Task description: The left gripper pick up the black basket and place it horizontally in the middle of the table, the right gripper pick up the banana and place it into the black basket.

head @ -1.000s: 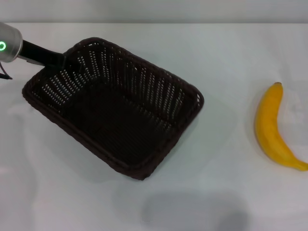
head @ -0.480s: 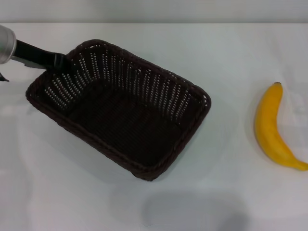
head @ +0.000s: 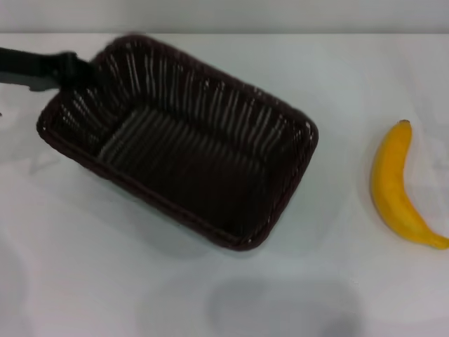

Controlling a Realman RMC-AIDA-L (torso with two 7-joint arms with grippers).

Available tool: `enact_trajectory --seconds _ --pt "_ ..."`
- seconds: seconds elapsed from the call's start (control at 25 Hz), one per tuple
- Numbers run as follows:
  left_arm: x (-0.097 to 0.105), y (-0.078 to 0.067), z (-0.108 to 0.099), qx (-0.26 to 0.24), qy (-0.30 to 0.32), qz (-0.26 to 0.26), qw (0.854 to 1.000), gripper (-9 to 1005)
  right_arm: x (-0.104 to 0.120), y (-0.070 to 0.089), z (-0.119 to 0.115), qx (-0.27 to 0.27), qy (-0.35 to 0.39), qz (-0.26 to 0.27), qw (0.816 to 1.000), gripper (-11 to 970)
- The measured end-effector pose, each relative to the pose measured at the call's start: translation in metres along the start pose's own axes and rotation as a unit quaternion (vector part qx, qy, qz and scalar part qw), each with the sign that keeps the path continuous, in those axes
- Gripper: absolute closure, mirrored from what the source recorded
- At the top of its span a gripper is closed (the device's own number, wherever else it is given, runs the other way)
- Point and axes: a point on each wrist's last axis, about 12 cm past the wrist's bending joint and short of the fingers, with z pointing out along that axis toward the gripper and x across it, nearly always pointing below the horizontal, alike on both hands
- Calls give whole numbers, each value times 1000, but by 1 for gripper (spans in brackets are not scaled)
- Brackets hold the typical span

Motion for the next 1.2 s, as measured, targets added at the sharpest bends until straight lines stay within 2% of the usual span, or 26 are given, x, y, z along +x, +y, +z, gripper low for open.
enact_trajectory --seconds 0.12,0.28,0.4,0.52,0.72,1.08,1.12,1.2 --pt "5 9 -19 43 -53 -33 997 792 0 0 -1 1 1 0 1000 91" --pt "16 26 -33 55 -105 -77 990 792 1 -1 -1 1 2 0 1000 91" --pt "30 42 -36 45 -139 -120 982 790 1 0 0 -3 2 0 1000 91" --pt "44 53 -30 34 -152 -157 975 788 1 2 1 -7 2 -1 1000 91" --pt "51 57 -18 21 -156 -173 972 784 0 4 2 -9 2 -1 1000 92" --pt "56 47 10 19 -149 -186 971 777 0 2 2 -6 2 -1 1000 92" --pt "60 43 19 23 -136 -192 972 776 0 2 2 -6 2 -1 1000 92" --pt "63 41 25 25 -126 -196 972 775 0 1 1 -4 3 -2 1000 93"
